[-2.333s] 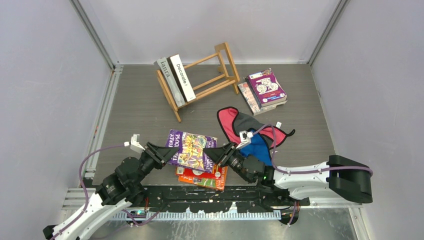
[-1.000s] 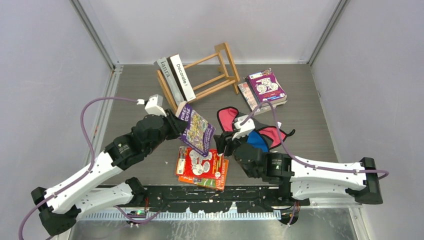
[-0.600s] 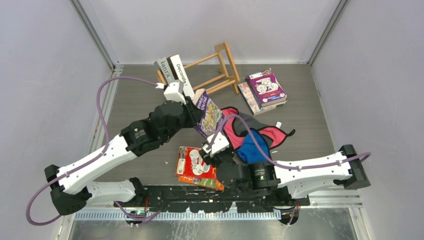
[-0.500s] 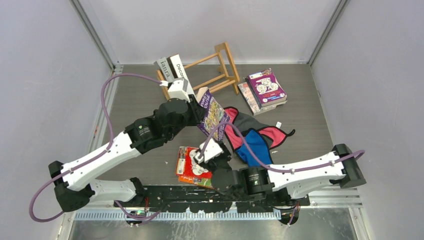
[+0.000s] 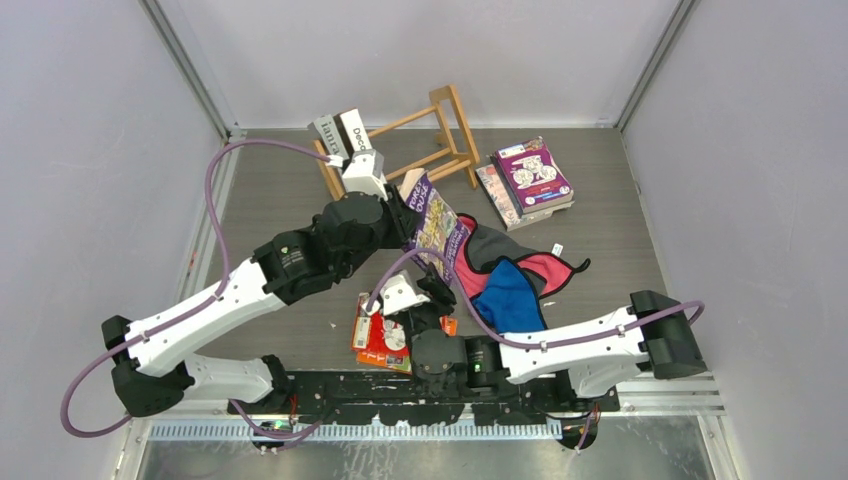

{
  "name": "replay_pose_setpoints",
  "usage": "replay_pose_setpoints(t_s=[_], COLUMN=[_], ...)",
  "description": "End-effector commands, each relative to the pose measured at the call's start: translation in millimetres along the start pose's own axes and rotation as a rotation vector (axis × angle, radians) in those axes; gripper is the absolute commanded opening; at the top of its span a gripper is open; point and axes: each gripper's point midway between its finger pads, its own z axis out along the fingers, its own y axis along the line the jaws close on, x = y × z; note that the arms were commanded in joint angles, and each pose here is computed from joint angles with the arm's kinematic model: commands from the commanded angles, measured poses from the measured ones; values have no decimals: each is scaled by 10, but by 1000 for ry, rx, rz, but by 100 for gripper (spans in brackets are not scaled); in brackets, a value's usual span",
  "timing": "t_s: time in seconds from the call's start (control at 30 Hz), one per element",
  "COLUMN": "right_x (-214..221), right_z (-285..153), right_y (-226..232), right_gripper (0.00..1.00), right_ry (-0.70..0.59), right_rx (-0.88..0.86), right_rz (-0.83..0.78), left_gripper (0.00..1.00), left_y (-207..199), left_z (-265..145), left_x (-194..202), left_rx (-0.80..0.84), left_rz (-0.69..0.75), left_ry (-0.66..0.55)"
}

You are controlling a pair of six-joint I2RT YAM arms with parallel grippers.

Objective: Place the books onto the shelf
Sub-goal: Pick up the book from the center of the board.

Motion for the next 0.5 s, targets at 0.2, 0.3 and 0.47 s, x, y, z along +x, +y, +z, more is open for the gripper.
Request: replay_pose_setpoints(t_s=[0.2,0.3,0.47], right_x=[121,176,263], right_z=[339,413,494], right_y=[-221,-247,-274], right_gripper=[53,49,24], right_ry=[41,49,55], right_rx=[83,97,108], right_rz=[44,37,44], left_gripper=[0,0,0], left_y=[-269,-289,-322], left_z=[-223,-230,-223], left_x=[-392,-412,-406], left_rx=[99,105,115], left_rz=[-102,-105,-108], left_ry=[-93,-97,-92])
